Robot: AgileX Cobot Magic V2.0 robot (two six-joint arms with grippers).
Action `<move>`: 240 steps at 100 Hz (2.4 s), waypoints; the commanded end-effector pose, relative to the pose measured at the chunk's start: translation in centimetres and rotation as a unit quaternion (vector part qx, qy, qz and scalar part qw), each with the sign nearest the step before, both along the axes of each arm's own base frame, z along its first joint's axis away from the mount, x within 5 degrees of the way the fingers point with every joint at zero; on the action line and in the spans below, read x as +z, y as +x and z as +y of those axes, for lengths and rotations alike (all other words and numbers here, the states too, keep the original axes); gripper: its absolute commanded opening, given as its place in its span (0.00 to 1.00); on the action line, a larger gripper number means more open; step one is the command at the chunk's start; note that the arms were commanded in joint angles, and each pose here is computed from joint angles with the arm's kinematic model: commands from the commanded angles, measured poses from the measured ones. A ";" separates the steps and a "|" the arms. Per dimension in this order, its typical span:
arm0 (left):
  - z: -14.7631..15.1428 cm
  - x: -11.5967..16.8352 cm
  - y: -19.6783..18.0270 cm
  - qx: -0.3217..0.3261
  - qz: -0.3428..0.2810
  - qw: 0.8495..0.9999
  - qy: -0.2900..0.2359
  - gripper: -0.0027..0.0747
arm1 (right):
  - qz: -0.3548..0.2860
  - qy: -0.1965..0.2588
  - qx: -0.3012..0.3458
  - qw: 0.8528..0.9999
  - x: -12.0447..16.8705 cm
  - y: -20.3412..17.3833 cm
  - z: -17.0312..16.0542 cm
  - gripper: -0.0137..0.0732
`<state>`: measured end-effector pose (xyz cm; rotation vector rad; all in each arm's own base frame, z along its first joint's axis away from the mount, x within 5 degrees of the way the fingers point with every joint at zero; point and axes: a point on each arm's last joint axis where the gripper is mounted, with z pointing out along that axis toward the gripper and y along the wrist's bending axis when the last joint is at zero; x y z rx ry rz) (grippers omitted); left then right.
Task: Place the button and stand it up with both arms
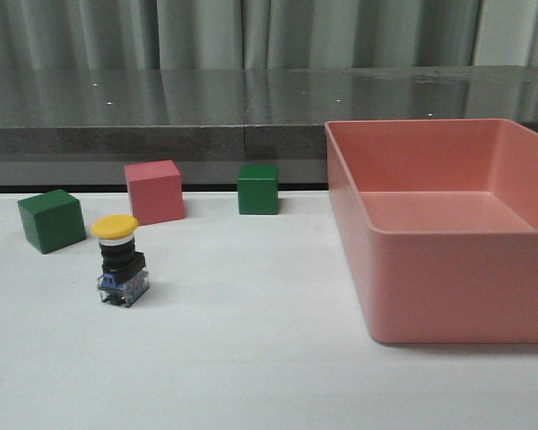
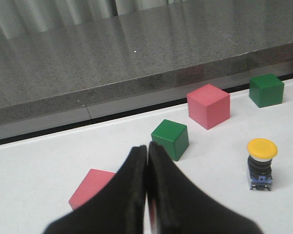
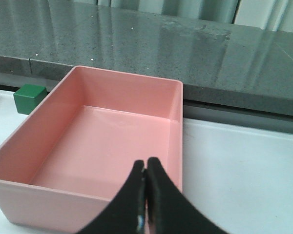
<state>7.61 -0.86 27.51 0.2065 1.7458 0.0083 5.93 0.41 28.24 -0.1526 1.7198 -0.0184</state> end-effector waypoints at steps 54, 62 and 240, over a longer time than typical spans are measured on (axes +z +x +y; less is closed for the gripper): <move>0.3 -6.7 -2.3 0.005 -0.123 0.990 -0.065 0.01 | -0.043 0.001 -0.001 0.999 1.4 0.1 0.0 0.09; 0.2 -7.1 -2.2 0.002 -0.130 0.989 -0.066 0.01 | -0.043 0.001 -0.001 0.999 1.4 0.1 0.0 0.09; 0.2 -7.0 -2.2 0.001 -0.133 0.989 -0.067 0.01 | -0.133 0.064 -0.002 0.989 -7.0 -0.5 0.0 0.09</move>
